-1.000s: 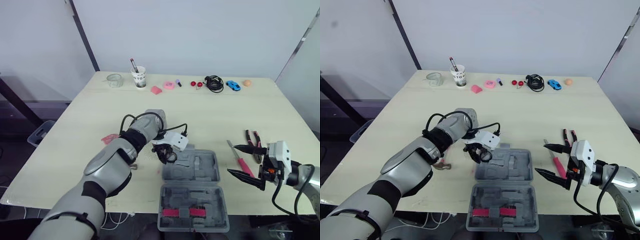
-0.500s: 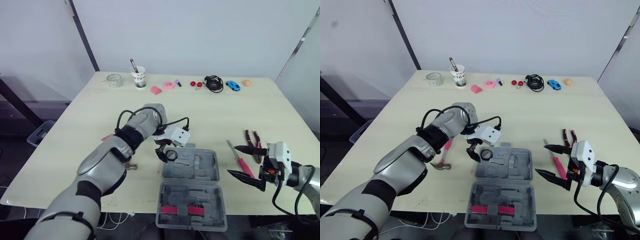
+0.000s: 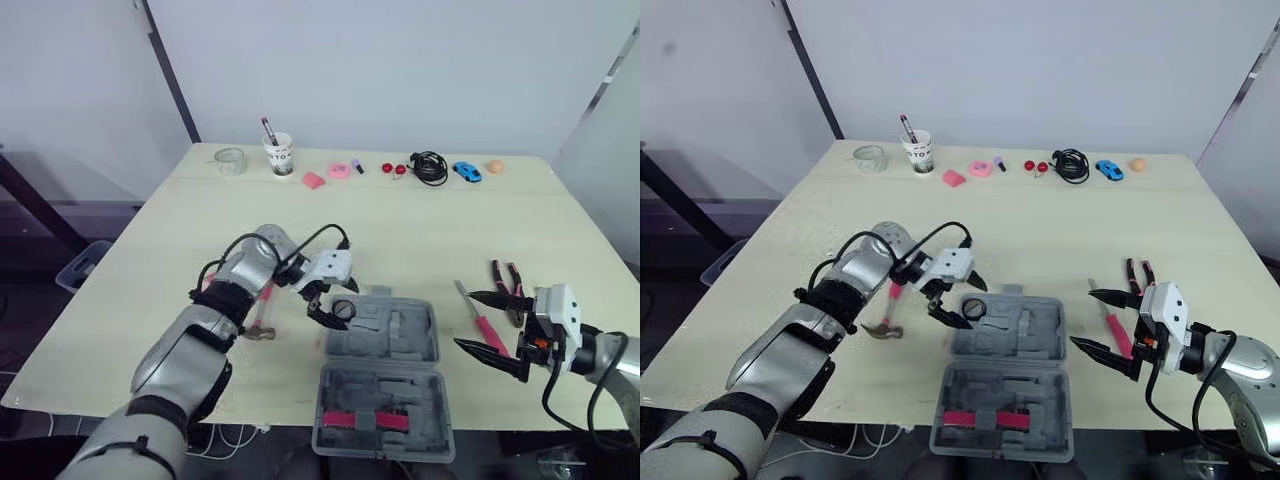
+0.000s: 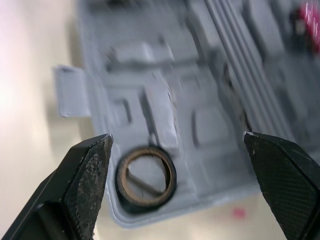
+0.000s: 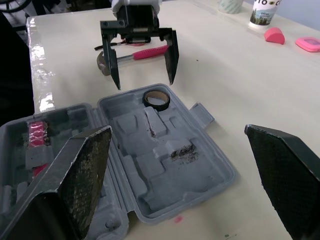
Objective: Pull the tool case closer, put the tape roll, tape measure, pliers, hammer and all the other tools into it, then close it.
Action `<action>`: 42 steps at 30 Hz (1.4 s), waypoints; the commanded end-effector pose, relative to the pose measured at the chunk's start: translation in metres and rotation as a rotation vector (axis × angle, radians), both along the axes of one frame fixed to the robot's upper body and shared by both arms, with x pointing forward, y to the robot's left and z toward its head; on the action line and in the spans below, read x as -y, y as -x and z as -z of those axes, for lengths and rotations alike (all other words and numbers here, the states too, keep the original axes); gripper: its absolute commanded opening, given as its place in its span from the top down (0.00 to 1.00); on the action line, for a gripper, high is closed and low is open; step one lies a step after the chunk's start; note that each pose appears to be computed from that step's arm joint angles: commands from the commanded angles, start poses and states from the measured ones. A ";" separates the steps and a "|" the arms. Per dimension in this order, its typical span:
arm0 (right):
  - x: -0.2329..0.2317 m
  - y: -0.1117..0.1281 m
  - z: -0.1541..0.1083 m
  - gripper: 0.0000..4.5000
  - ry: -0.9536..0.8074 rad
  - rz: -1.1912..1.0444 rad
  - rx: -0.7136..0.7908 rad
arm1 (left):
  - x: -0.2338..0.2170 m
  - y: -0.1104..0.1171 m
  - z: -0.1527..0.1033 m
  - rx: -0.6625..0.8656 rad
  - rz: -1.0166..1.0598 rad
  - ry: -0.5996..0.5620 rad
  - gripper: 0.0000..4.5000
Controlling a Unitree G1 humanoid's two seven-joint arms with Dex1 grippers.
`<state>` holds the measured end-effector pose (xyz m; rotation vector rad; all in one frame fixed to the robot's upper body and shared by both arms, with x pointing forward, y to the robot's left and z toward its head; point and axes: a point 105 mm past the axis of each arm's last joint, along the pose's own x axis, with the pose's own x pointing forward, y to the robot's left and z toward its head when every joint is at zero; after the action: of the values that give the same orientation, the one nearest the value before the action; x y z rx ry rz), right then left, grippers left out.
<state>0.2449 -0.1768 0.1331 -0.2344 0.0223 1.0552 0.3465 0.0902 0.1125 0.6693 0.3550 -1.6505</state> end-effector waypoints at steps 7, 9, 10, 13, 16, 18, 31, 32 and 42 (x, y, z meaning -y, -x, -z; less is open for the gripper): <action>-0.005 -0.003 -0.012 0.00 -0.004 -0.003 0.073 | -0.012 -0.002 -0.001 -0.105 -0.082 0.190 0.54; -0.005 -0.002 -0.011 0.00 -0.003 0.002 0.074 | -0.013 -0.005 0.002 -0.107 -0.101 0.196 0.54; -0.004 -0.002 -0.010 0.00 -0.003 0.004 0.074 | -0.013 -0.005 0.004 -0.108 -0.105 0.191 0.54; -0.004 -0.001 -0.010 0.00 -0.004 0.009 0.075 | -0.016 -0.006 0.008 -0.106 -0.110 0.171 0.54; -0.004 -0.001 -0.010 0.00 -0.005 0.015 0.077 | -0.014 -0.011 0.007 -0.089 -0.134 0.187 0.54; -0.003 -0.001 -0.010 0.00 -0.006 0.019 0.078 | -0.014 -0.012 0.008 -0.081 -0.133 0.178 0.54; -0.003 -0.001 -0.009 0.00 -0.006 0.032 0.084 | -0.014 -0.019 0.019 -0.027 -0.188 0.175 0.69; -0.003 -0.002 -0.009 0.00 -0.006 0.033 0.084 | -0.013 -0.019 0.021 -0.021 -0.193 0.175 0.69; -0.004 -0.003 -0.009 0.00 0.000 0.042 0.091 | -0.010 -0.015 0.047 -0.045 -0.243 0.153 0.69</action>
<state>0.2494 -0.1771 0.1322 -0.2572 -0.0068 0.9924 0.3613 0.1004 0.0656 0.4511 0.3425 -1.4551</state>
